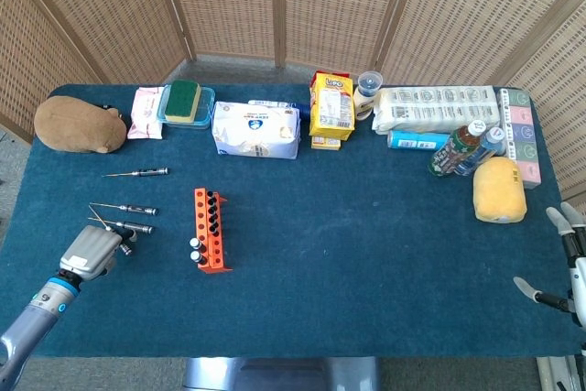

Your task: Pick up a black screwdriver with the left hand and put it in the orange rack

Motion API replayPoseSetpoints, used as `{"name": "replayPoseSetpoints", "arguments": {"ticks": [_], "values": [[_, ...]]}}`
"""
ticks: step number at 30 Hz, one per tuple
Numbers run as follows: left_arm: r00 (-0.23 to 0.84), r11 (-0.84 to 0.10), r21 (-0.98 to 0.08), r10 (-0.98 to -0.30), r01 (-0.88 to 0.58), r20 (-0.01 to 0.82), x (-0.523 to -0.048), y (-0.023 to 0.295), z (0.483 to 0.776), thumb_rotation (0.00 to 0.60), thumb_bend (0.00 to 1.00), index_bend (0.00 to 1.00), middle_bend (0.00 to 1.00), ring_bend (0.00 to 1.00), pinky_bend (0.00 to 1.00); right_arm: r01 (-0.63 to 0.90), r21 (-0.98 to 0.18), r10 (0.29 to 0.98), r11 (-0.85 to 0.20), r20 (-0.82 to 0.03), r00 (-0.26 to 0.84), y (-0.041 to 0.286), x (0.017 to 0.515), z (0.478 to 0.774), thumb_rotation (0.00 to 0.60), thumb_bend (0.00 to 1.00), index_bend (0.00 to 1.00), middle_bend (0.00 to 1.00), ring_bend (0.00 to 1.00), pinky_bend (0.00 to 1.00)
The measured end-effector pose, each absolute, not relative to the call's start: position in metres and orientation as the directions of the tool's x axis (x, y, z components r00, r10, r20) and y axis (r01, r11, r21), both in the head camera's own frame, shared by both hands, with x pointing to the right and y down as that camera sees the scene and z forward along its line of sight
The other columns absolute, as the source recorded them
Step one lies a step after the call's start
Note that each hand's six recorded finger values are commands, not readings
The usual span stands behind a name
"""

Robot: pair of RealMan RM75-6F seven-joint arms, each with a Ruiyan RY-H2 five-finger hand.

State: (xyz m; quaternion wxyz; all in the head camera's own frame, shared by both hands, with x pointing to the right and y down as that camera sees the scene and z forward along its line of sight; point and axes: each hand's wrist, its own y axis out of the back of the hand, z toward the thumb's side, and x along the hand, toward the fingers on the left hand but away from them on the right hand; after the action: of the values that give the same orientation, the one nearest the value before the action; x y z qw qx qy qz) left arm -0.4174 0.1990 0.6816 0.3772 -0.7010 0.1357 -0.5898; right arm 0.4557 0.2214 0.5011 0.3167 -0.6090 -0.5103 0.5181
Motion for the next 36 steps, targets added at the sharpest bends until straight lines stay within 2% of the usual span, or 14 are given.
{"name": "replayPoseSetpoints", "arguments": {"ticks": [4,15,25,36], "values": [[0.264,-0.674,-0.693,-0.64,0.258,0.721,-0.417,0.198,0.683,0.6,0.4,0.33,0.9,0.78,0.86,0.296,-0.914,0.95,-0.277,-0.307,-0.059,0.221,0.457,0.5,0.6,0.0,0.04,0.0,0.0,0.0],[0.268,-0.673,-0.688,-0.634,0.271,0.726,-0.422,0.201,0.686,0.6,0.4,0.33,0.9,0.78,0.86,0.299,-0.913,0.95,-0.277,-0.307,-0.06,0.221,0.457,0.501,0.6,0.0,0.04,0.0,0.0,0.0],[0.273,-0.65,-0.699,-0.643,0.299,0.715,-0.428,0.202,0.691,0.6,0.35,0.33,0.9,0.78,0.86,0.296,-0.913,0.949,-0.28,-0.31,-0.059,0.222,0.456,0.501,0.6,0.0,0.04,0.0,0.0,0.0],[0.297,-0.621,-0.715,-0.651,0.32,0.698,-0.421,0.202,0.694,0.6,0.35,0.33,0.9,0.78,0.86,0.301,-0.912,0.949,-0.278,-0.309,-0.059,0.222,0.456,0.501,0.6,0.0,0.04,0.0,0.0,0.0]]}}
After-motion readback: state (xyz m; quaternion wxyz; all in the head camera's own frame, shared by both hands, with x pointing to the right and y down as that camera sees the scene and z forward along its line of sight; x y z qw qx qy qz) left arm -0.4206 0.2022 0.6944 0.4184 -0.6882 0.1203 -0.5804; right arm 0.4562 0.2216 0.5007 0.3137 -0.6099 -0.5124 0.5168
